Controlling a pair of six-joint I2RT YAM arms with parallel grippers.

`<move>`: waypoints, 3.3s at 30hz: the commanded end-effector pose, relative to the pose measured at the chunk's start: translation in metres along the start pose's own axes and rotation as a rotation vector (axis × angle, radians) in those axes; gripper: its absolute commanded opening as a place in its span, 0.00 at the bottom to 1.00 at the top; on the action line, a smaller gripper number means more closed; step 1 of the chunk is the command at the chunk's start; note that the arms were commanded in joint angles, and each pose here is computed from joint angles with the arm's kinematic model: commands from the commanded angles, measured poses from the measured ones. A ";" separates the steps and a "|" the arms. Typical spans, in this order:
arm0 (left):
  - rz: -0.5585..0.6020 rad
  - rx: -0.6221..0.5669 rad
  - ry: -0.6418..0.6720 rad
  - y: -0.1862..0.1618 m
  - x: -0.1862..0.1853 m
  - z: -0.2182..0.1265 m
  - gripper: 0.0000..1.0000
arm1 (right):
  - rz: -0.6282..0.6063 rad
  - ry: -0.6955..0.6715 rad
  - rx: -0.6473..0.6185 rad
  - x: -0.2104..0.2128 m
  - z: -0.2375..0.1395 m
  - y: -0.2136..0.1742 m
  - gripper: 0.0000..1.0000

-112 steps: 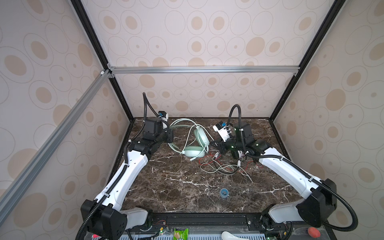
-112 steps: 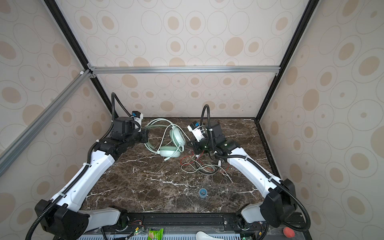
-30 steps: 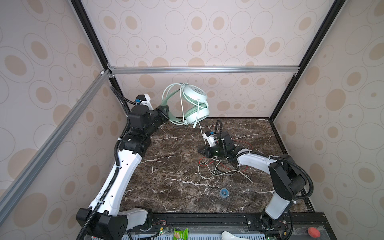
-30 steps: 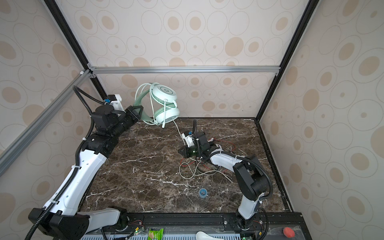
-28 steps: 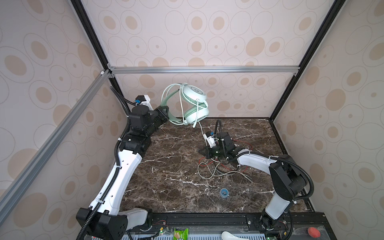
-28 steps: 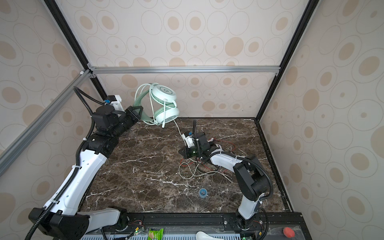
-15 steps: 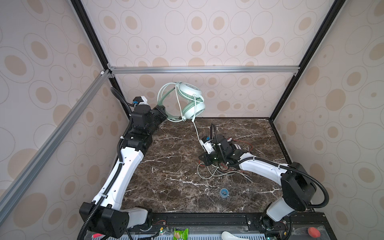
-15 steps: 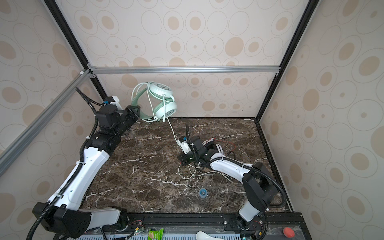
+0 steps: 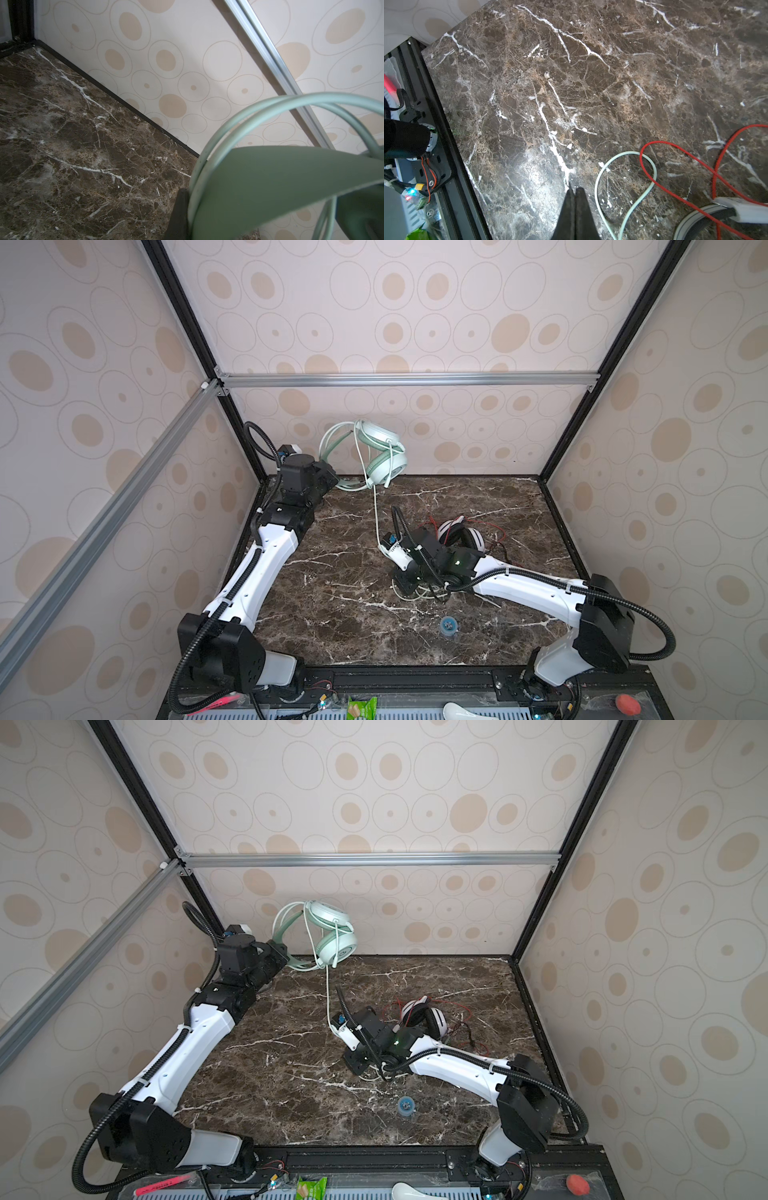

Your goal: Wrap the headphones

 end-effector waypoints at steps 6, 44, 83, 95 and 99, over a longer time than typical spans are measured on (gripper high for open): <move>-0.039 -0.131 -0.040 0.024 -0.008 -0.004 0.00 | -0.121 -0.033 0.067 0.014 0.001 0.002 0.00; 0.820 0.099 0.238 -0.069 0.013 -0.019 0.00 | -0.396 -0.413 -0.070 -0.024 -0.120 0.158 0.00; 0.785 0.059 -0.304 -0.053 -0.028 -0.109 0.00 | 0.127 -0.240 -0.253 -0.133 -0.106 0.172 0.13; 0.643 -0.022 -0.395 -0.025 -0.054 -0.127 0.00 | 0.199 -0.140 -0.356 -0.137 -0.100 0.160 0.16; 0.594 -0.047 -0.435 -0.014 -0.065 -0.134 0.00 | 0.227 -0.101 -0.381 -0.138 -0.095 0.157 0.16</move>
Point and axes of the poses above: each gripper's point midway between its finger pads, its own z axis out along the fingers, its own x axis along the line the jaws close on, y = z × x, the point moved 8 cm from there along -z, back along the fingers, and after that the axes turned 9 degrees about z, right-handed, at the moved point
